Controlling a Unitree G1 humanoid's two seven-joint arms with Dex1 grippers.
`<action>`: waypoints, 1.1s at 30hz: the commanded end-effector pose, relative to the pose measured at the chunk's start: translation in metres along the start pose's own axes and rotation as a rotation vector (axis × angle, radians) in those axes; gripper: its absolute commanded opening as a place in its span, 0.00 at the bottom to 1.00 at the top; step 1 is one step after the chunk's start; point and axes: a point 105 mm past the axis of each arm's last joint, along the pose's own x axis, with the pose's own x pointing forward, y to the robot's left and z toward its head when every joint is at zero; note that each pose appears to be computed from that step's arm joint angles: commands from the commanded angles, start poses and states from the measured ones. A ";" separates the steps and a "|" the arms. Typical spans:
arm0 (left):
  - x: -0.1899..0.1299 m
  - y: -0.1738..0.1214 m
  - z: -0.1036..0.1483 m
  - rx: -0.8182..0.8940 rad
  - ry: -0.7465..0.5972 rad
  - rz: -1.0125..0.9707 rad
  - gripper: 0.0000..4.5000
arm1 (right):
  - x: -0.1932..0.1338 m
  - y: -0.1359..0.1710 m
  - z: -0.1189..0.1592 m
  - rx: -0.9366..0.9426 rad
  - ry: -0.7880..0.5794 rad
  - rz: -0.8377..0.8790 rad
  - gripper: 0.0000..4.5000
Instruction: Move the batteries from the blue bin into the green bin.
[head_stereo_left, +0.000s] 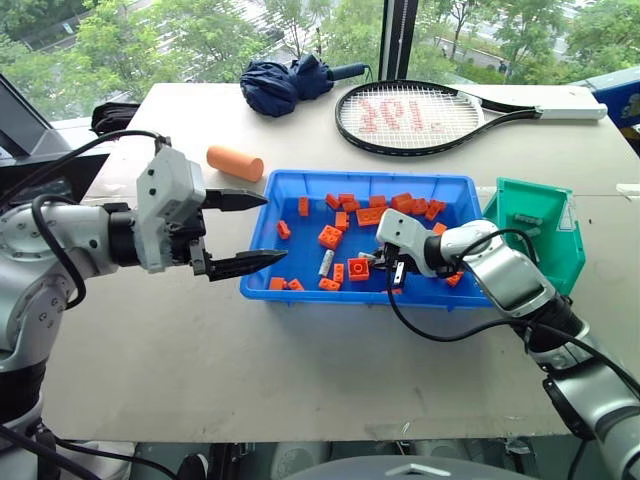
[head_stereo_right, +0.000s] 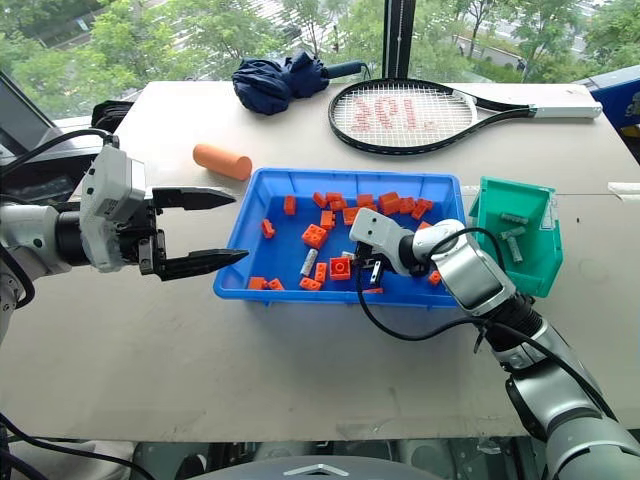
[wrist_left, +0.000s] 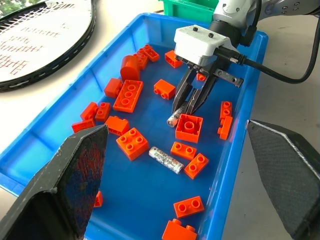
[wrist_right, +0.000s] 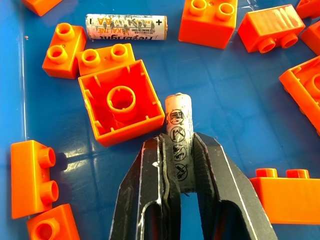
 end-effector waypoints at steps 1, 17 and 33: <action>-0.002 0.001 0.007 0.034 -0.011 0.004 1.00 | -0.013 -0.009 0.005 0.000 -0.015 -0.047 0.01; 0.036 -0.026 0.033 0.058 -0.132 -0.212 1.00 | -0.171 -0.054 0.010 0.180 -0.099 -0.471 0.01; 0.062 -0.026 0.048 0.100 -0.207 -0.318 1.00 | -0.238 -0.068 -0.066 0.373 0.048 -0.754 0.31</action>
